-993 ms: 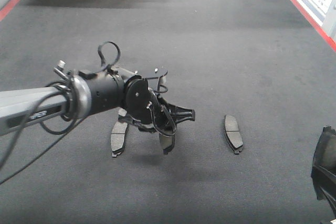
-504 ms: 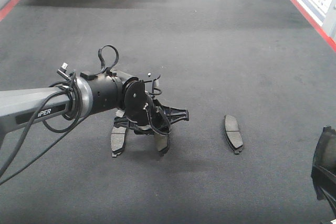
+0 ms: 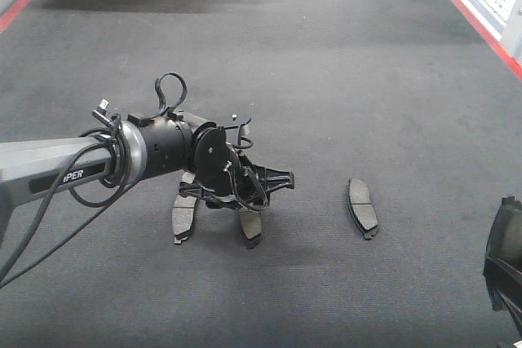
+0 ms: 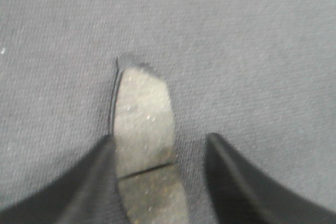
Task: Move and align brake pads A on conveyor
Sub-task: 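Open the left gripper, release the pad beside the nearer pad, lift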
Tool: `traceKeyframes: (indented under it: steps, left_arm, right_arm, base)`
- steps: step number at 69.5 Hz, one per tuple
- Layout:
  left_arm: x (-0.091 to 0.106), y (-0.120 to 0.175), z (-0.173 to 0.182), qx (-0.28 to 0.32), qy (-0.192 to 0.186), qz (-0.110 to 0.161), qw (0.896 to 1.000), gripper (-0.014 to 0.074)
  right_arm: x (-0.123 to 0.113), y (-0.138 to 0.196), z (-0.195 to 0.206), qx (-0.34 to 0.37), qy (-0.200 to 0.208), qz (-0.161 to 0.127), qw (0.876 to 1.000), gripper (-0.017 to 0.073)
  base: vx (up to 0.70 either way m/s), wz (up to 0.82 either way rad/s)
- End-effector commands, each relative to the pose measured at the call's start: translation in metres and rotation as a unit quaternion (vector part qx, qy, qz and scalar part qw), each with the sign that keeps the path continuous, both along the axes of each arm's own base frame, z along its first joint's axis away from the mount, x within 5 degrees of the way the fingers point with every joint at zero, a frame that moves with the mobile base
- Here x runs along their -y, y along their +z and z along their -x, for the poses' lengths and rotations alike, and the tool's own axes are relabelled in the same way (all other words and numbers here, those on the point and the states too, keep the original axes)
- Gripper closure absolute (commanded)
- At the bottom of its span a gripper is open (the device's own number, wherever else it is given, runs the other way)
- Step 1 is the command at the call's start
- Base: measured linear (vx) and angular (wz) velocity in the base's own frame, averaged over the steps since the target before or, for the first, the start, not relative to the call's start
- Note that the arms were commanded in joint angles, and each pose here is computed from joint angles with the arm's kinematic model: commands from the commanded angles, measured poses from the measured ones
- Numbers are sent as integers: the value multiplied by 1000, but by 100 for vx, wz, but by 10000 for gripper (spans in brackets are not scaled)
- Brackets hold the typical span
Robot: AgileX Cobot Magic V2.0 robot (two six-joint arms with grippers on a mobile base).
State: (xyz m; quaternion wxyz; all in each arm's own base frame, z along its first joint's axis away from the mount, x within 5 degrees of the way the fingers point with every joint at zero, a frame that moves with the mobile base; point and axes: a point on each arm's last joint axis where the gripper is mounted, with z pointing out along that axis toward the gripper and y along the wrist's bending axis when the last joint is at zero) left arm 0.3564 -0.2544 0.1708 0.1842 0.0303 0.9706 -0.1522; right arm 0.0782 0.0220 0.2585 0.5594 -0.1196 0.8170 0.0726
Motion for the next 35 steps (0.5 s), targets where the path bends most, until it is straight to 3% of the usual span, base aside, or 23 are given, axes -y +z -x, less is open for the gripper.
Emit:
traceKeyframes:
  steps: [1, 14, 25, 35]
  left_arm:
    - [3, 40, -4, 63, -2, 42, 997, 141]
    - [7, 69, 5, 123, -46, 31, 991, 148]
    - [9, 110, 24, 191, -89, 12, 977, 187]
    - [4, 147, 41, 243, -102, 12, 965, 256]
  right_arm:
    - [0, 19, -3, 59, -2, -12, 998, 562]
    - [0, 19, -3, 59, -2, -12, 998, 562]
    - [0, 19, -3, 59, -2, -12, 998, 562]
    - [0, 19, -3, 59, -2, -12, 998, 562]
  base:
    - [0, 0]
    - [0, 0]
    - [0, 0]
    - [0, 0]
